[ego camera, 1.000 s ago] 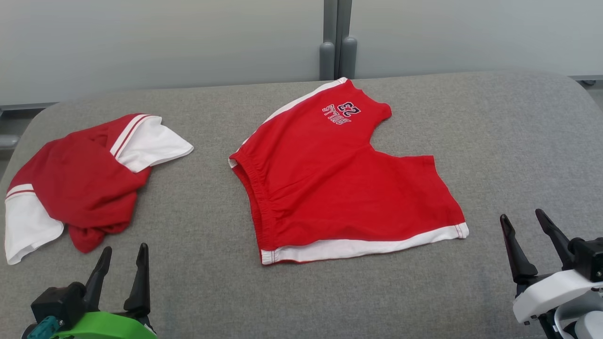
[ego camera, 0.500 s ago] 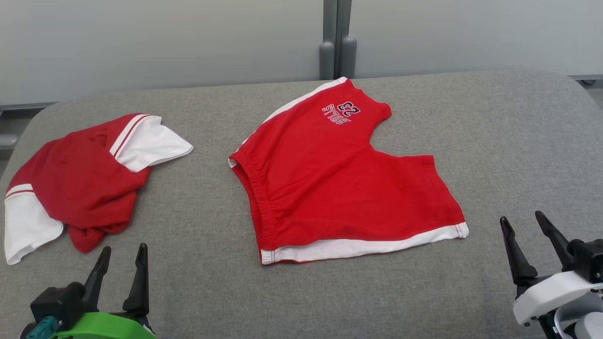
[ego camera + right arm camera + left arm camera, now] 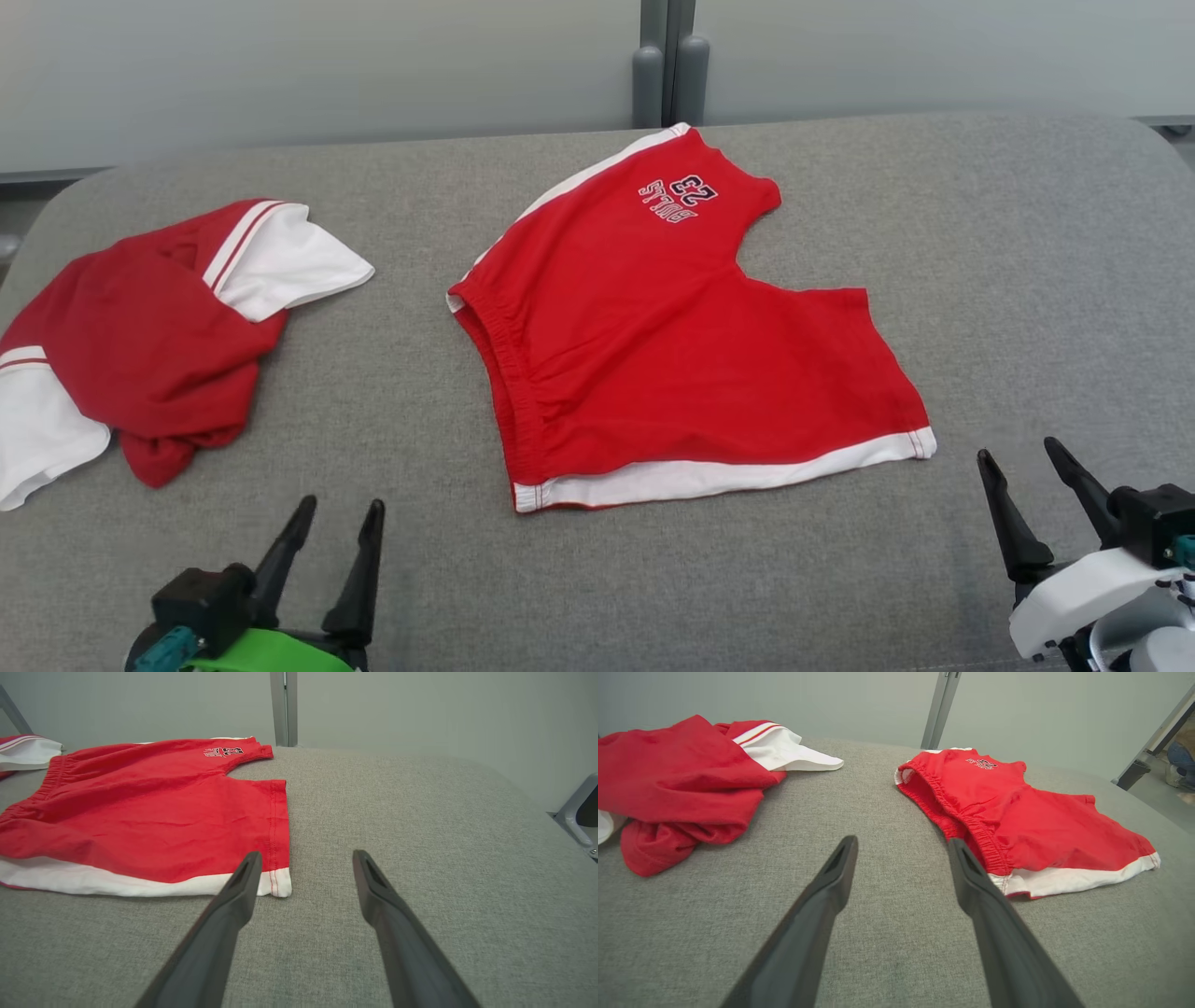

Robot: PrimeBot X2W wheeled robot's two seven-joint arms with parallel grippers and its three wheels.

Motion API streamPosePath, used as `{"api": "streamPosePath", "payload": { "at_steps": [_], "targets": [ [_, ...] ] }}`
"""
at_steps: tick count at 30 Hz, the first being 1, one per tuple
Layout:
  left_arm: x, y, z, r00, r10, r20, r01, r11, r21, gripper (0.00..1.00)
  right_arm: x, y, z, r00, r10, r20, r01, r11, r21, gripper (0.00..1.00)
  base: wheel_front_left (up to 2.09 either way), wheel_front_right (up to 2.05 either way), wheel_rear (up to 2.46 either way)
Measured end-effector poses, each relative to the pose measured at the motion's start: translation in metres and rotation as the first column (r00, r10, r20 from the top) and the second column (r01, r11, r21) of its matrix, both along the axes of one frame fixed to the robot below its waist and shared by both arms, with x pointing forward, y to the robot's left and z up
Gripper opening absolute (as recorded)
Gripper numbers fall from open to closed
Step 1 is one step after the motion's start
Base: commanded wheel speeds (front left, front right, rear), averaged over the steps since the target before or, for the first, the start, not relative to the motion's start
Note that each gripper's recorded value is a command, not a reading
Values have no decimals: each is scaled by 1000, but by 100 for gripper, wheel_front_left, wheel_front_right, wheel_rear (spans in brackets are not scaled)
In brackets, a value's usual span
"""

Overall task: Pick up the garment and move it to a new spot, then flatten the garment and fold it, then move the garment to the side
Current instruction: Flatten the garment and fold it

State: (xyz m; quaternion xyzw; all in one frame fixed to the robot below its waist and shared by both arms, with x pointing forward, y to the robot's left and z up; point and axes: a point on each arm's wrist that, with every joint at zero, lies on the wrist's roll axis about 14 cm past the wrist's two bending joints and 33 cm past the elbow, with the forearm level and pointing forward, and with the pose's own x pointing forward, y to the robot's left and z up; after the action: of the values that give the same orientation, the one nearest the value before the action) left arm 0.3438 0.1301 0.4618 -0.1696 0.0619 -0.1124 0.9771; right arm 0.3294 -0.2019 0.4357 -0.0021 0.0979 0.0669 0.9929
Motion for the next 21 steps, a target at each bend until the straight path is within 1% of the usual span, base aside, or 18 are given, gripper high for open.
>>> {"api": "streamPosePath", "payload": {
  "at_steps": [4, 5, 9, 12, 15, 21],
  "targets": [
    [0, -24, -12, 994, -92, -54, 91, 996, -6, 100, 11, 9, -8, 999, 39, -32, -39, 999, 5, 100, 0, 0, 0],
    [0, -24, -12, 994, -92, -54, 91, 996, -6, 100, 11, 9, -8, 999, 39, -32, -39, 999, 5, 100, 0, 0, 0],
    [11, -44, -17, 984, -160, -76, 159, 987, -18, 100, 25, 15, -19, 995, 68, -73, -68, 998, 5, 100, 0, 0, 0],
    [14, -60, -26, 971, -210, -113, 207, 978, -34, 100, 28, 14, -36, 988, 69, -138, -69, 998, 0, 100, 0, 0, 0],
    [15, -68, -39, 958, -238, -159, 235, 971, -38, 100, 30, 15, -50, 979, 75, -188, -76, 997, 2, 100, 0, 0, 0],
    [10, -79, -56, 935, -271, -229, 265, 963, -59, 100, 35, 26, -64, 969, 90, -229, -87, 996, 24, 100, 0, 0, 0]
  ]
}}
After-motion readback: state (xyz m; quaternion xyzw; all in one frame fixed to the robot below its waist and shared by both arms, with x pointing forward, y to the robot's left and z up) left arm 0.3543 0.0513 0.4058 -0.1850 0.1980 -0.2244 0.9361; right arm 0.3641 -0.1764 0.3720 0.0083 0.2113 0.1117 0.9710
